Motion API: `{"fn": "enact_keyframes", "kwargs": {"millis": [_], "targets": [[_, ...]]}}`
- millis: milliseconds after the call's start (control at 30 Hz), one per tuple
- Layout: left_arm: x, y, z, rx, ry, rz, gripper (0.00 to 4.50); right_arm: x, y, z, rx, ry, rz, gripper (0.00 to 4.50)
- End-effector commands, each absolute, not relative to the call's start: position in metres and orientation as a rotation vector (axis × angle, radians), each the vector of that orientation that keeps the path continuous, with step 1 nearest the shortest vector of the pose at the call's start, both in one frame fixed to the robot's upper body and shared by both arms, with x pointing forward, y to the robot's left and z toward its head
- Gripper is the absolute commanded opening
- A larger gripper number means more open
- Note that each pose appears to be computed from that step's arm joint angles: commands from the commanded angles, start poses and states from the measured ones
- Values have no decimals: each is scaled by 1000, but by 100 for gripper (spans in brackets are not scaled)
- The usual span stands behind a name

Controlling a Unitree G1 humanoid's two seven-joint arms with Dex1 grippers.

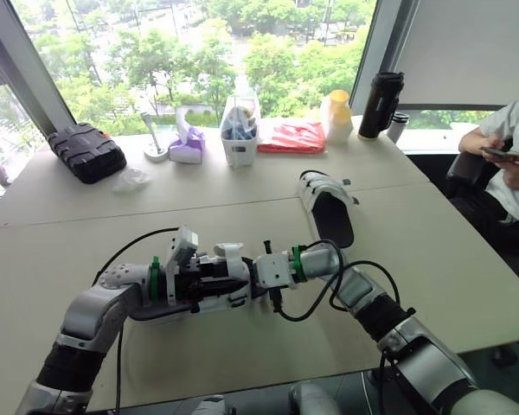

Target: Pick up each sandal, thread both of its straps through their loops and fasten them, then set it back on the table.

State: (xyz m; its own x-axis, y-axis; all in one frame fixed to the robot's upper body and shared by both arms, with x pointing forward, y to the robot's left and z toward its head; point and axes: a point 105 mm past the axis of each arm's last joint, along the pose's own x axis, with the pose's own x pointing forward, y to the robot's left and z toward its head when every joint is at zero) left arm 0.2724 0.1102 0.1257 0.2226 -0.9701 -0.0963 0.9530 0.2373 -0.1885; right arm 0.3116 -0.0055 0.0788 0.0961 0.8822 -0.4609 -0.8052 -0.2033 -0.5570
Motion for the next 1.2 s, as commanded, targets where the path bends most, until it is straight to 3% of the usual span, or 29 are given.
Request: {"fn": "enact_keyframes", "kwargs": {"millis": [33, 133, 533, 900, 1167, 1200], "targets": [[273, 110, 139, -105, 163, -1344, 126, 300, -13, 37, -926, 65, 1599, 0], [272, 110, 140, -132, 165, -1352, 3, 300, -14, 37, -926, 66, 1598, 0], [264, 111, 129, -75, 208, -1364, 3, 300, -14, 37, -925, 68, 1598, 0], [259, 116, 105, 126, 216, -1376, 3, 300, -13, 37, -925, 65, 1601, 0], [261, 116, 110, 105, 194, -1342, 3, 299, -13, 37, -925, 66, 1602, 0], [261, 116, 111, 93, 201, -1343, 27, 299, -13, 37, -925, 66, 1602, 0]]}}
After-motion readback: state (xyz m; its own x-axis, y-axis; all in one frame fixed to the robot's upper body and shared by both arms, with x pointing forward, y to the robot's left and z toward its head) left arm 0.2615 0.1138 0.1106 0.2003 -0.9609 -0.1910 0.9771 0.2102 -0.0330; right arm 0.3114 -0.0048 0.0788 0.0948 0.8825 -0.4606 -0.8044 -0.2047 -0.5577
